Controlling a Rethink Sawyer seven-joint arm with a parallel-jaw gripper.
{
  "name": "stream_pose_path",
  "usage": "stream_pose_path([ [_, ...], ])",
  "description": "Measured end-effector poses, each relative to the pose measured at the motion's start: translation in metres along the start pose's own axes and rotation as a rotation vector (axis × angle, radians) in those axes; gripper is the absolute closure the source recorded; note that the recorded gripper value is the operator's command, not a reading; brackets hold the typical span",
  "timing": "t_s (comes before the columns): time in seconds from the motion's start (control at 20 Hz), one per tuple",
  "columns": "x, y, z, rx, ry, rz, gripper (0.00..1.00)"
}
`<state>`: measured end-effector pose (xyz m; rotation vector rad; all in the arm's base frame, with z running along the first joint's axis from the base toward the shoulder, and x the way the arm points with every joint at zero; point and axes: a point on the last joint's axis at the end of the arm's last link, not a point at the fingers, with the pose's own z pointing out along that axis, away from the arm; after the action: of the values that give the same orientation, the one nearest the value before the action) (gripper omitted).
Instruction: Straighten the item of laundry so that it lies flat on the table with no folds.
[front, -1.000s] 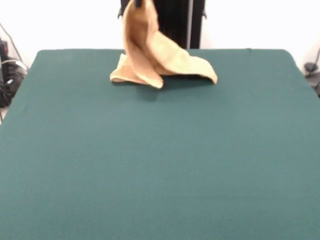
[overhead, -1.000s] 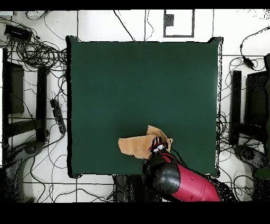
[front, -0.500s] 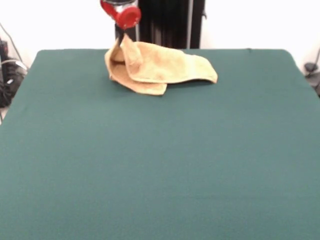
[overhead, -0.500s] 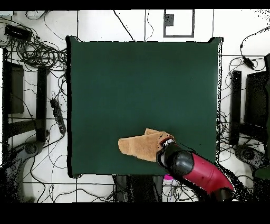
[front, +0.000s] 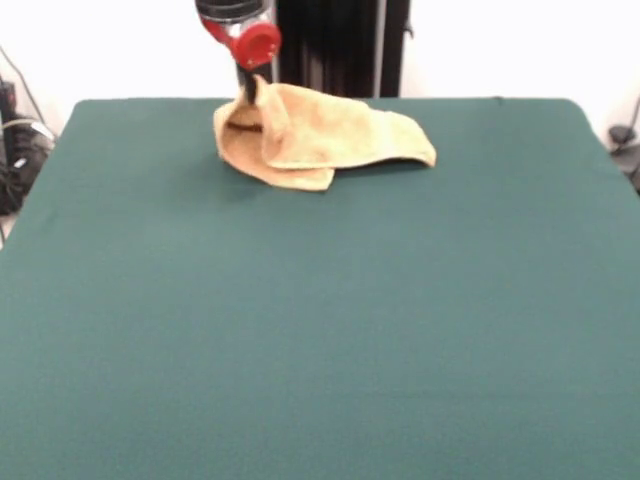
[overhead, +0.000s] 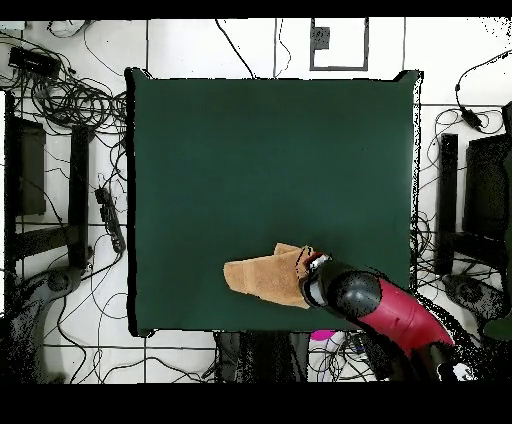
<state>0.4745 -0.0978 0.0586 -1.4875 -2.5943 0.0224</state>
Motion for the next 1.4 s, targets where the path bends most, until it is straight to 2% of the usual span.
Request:
stream_pose_path([
  [0.05,0.006,0.014,-0.002,-0.001,0.018,-0.007,1.0],
  [0.2,0.014,0.028,-0.004,0.013,0.02,-0.039,1.0],
  [0.3,0.026,0.055,-0.009,0.045,0.016,-0.104,1.0],
  [0.45,0.036,0.082,-0.016,0.057,0.024,-0.147,1.0],
  [0.5,0.039,0.102,-0.021,0.053,0.039,-0.156,1.0],
  [0.75,0.029,0.144,-0.027,-0.001,0.059,-0.123,1.0],
  [1.0,0.012,0.186,-0.015,-0.039,0.04,-0.096,1.0],
  [1.25,0.014,0.222,-0.005,-0.016,0.041,-0.052,1.0],
  [1.4,0.021,0.243,-0.003,0.032,0.056,-0.018,1.0],
])
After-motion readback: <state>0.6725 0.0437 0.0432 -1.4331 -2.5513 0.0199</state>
